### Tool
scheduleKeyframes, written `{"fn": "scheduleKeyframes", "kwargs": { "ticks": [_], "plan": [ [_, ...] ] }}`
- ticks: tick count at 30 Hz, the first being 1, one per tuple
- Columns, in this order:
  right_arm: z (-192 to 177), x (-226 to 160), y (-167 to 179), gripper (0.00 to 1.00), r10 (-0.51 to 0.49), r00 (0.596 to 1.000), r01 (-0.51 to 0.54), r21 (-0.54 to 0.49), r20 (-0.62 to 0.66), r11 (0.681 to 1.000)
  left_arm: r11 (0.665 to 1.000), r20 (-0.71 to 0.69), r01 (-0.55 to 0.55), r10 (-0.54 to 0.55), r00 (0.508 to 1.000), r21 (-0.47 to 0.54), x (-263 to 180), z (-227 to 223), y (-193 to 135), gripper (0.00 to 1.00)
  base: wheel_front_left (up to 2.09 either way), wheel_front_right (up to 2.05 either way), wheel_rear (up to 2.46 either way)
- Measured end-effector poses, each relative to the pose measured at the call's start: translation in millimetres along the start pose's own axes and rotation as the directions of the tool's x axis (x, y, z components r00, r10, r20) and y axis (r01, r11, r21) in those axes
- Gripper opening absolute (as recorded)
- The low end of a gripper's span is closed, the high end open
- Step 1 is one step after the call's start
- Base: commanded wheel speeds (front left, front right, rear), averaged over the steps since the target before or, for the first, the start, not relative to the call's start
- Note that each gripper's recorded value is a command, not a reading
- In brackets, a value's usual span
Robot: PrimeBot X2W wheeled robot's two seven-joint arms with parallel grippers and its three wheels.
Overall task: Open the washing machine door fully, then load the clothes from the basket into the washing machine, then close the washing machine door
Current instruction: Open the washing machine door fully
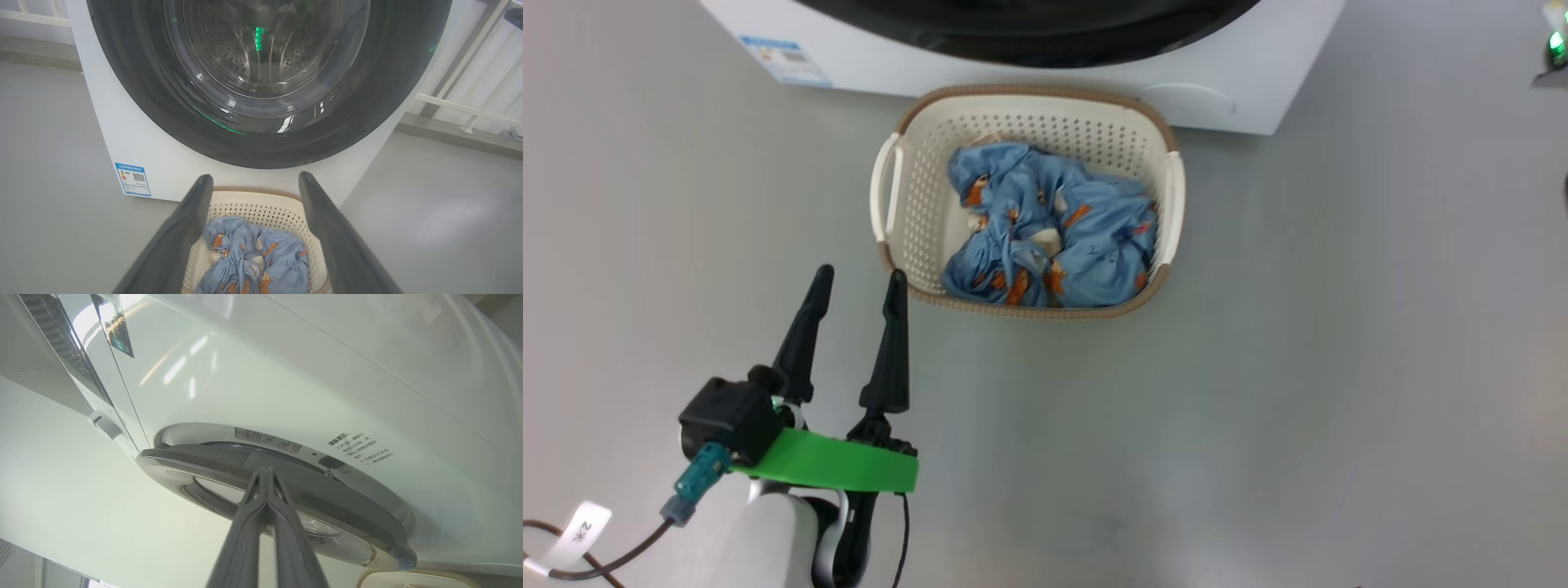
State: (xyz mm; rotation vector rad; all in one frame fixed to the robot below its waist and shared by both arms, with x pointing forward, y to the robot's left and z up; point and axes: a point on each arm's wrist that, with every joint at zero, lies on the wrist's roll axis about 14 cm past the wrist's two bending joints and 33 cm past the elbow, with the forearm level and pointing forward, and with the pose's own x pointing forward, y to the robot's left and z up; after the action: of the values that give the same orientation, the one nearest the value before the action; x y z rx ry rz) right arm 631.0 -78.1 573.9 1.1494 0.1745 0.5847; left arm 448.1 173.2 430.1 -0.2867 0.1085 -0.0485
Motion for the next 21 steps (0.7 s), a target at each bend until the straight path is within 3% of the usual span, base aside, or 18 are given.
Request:
{"fn": "scheduleKeyframes", "kwargs": {
  "ticks": [11,21],
  "plan": [
    [-25.2,38.4,-18.9,0.00,0.039,0.982,-0.030,0.052,-0.186,0.998,1.000,-0.018,-0.018,0.018,1.000,-0.020,7.6,-8.4,9.1,1.00,0.00,0.00,0.00],
    [-40.0,67.3,-26.3,0.00,0.075,0.966,-0.056,0.083,-0.246,0.995,0.999,-0.023,-0.028,0.027,0.999,-0.030,10.1,-11.8,13.9,1.00,0.00,0.00,0.00]
  ]
}}
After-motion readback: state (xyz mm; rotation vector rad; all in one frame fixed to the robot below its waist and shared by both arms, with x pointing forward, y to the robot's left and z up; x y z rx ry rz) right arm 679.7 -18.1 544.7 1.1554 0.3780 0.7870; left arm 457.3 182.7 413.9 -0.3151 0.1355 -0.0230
